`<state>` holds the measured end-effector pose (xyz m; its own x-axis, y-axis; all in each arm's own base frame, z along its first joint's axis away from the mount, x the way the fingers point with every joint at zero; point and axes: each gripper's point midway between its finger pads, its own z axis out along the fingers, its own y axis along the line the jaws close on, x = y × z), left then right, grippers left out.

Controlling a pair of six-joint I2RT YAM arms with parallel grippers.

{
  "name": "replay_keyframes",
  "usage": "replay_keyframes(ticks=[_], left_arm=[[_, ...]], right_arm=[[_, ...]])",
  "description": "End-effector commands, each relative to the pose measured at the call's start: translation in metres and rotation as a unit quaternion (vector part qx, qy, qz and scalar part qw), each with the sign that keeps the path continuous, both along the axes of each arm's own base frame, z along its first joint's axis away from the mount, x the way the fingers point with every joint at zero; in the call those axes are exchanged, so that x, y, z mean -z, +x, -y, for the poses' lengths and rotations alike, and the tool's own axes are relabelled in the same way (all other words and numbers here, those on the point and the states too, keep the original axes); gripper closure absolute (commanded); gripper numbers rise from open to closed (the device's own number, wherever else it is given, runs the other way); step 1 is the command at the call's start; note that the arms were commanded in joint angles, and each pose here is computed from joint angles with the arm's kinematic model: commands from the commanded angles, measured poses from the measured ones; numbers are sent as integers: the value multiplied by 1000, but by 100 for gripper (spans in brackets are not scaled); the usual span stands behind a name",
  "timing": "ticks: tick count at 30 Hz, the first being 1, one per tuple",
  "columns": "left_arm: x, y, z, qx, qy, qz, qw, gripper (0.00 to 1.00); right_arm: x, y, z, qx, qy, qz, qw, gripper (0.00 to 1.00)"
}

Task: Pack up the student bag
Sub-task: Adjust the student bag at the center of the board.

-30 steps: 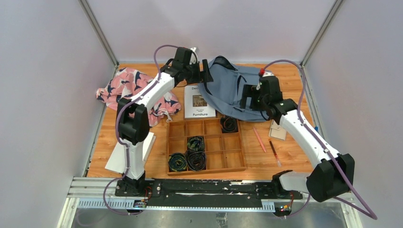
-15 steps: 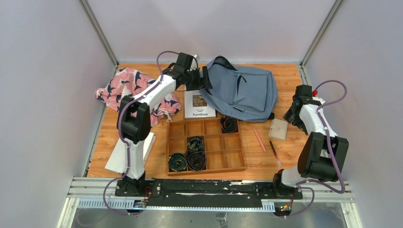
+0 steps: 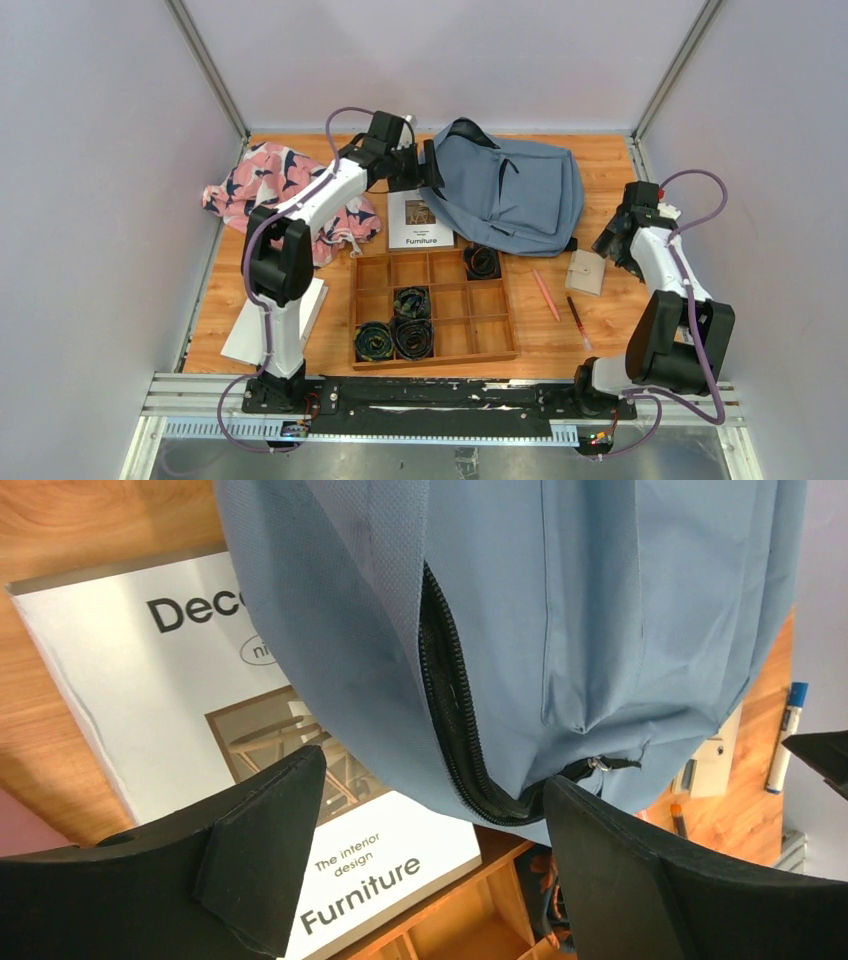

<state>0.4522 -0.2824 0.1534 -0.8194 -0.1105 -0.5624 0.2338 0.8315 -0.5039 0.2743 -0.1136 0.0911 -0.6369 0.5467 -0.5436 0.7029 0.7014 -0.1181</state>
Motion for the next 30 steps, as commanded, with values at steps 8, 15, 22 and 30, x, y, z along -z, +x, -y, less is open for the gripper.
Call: replay_keyframes(ticks=[8,15,22,30], left_arm=[[-15,30,-12,-45,14,14,999,18],[-11,33,6,-24,-25,5,999,57],[-19,35,16,-8,-50,11,999,99],[-40,41,11,-28,-55,37,997,100]], right_arm=[[-24,25,-23,-80,46,79,993,2],[-20,16,-23,-78,46,65,994,2],[-43,35,-52,-140,90,121,979,5],[-43,26,-31,-104,39,80,991,5]])
